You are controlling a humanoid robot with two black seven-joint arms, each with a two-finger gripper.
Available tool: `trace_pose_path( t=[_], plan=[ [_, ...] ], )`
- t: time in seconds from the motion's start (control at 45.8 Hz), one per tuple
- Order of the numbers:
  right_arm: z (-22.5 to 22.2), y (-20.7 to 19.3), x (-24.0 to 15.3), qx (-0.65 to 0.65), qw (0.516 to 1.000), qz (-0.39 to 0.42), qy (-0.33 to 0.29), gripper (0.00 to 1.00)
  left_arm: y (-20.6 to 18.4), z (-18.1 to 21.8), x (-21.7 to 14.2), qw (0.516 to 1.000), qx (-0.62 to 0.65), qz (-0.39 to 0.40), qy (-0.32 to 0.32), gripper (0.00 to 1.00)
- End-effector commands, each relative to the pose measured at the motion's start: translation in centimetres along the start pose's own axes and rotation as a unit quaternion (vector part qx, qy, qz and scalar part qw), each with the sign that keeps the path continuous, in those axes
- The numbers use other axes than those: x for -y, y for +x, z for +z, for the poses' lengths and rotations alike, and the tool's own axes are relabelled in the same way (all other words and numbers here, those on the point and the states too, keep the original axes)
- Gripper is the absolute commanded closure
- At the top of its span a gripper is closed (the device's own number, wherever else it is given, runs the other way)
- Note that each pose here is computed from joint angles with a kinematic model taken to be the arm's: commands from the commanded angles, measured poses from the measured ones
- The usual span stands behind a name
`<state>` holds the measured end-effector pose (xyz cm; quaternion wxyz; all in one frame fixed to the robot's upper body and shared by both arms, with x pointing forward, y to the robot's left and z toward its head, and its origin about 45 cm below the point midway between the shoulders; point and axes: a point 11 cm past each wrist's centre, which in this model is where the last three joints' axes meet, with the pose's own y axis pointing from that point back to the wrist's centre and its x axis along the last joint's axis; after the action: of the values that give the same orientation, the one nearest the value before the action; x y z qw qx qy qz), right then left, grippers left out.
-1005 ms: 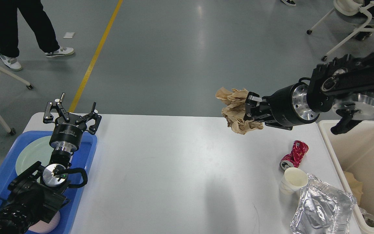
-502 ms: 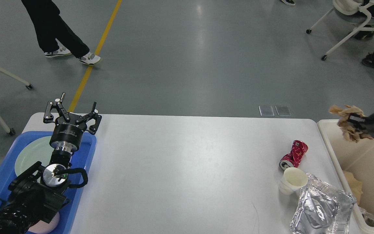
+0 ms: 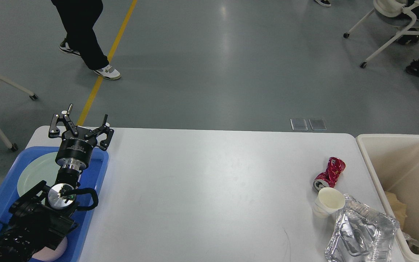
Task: Tidy desktop
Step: 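Move the right gripper to the red soda can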
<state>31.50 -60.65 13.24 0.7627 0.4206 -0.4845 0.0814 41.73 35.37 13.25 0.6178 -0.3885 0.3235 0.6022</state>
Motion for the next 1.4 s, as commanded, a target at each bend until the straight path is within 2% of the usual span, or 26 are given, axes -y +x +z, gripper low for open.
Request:
trace_pose_path(
  t=[0.0,0.022,0.459,0.633,0.765,0.852,0.983,1.07,1.223,1.376],
  plan=[
    [-0.3,-0.6,0.1,-0.006,1.0,-0.005,0.004,0.06,0.0,0.0,0.0,1.0,0.0,0.0,0.0,0.03],
    [-0.4,-0.7,0.1,-0.006,1.0,-0.005,0.005,0.0,0.0,0.0,0.0,1.0,0.0,0.0,0.0,0.03],
    [-2.3,-0.9,-0.1,-0.001,1.0,-0.012,0.021,0.0,0.0,0.1,0.0,1.0,0.001,0.0,0.0,0.03],
    [-8.3,4.2,-1.8,0.045,0.996,-0.008,0.077,0.0,0.0,0.1,0.0,1.0,0.001,0.0,0.0,0.03],
    [-13.9,7.4,-5.4,0.067,0.987,-0.043,0.138,0.0,0.0,0.0,0.0,1.0,0.0,0.0,0.0,0.03],
    [-17.5,8.0,-8.8,0.066,0.976,-0.102,0.183,0.0,0.0,0.0,0.0,1.0,0.0,0.0,0.0,0.03],
    [-22.2,6.0,-16.1,0.038,0.944,-0.209,0.252,0.0,0.0,0.1,0.0,1.0,0.001,0.0,0.0,0.03],
    [-24.7,5.0,-21.6,0.002,0.922,-0.251,0.294,0.0,0.0,0.0,0.0,1.0,0.0,0.0,0.0,0.03],
    [-27.4,4.1,-28.5,-0.05,0.889,-0.276,0.361,0.0,0.0,0.1,0.0,1.0,0.001,0.0,0.0,0.03],
    [-29.2,3.4,-30.8,-0.089,0.879,-0.273,0.382,0.0,0.0,0.0,0.0,1.0,0.0,0.0,0.0,0.03]
  ],
)
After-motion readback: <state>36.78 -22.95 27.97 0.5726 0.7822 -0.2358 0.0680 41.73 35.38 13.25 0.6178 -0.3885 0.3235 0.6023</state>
